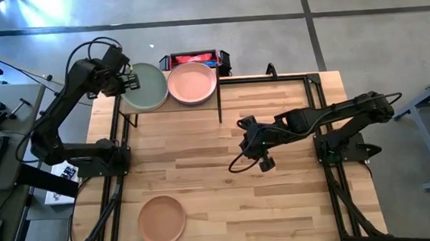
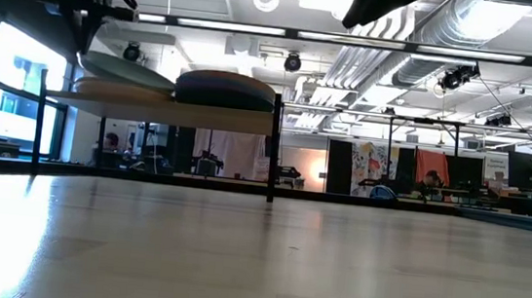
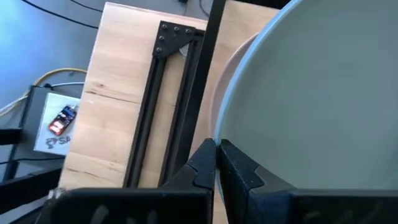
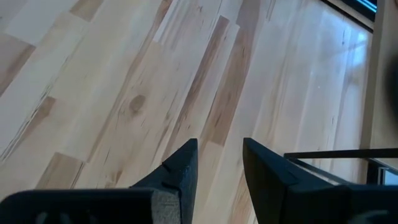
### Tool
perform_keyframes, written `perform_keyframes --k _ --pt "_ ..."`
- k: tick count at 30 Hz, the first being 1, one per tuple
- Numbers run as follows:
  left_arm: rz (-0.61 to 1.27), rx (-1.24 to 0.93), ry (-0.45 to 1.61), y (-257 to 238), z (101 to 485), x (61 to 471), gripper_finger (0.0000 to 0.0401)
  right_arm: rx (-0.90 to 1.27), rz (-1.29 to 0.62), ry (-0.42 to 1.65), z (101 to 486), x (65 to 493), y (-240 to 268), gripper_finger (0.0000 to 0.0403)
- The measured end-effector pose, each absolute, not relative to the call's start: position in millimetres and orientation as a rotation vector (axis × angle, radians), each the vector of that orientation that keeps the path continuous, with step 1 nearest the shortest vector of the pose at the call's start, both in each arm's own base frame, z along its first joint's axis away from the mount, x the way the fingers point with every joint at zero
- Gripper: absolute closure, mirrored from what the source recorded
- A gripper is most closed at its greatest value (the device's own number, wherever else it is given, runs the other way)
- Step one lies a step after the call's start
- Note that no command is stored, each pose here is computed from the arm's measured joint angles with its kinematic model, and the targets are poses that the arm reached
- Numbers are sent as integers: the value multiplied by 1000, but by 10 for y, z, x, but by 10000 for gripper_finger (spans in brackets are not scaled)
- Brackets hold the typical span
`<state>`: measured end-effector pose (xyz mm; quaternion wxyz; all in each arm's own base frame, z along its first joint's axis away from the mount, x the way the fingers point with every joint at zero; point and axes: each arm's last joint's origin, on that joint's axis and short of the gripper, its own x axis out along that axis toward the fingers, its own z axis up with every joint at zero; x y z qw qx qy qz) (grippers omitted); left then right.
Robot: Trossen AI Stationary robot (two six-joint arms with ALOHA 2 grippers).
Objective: Place and stack plates onto a shelf
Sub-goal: Stack the light blue plate on top of the gray plate on the shelf
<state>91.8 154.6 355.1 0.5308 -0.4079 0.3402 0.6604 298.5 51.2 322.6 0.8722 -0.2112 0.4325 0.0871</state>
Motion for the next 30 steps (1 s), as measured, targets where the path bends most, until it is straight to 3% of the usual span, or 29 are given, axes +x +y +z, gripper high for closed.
perform_keyframes --k 12,30 --pt "1577 -975 873 1663 3461 997 386 -441 183 921 3216 2972 509 297" --pt "1403 -951 1079 1678 3377 1036 317 -395 172 954 3172 2953 508 297"
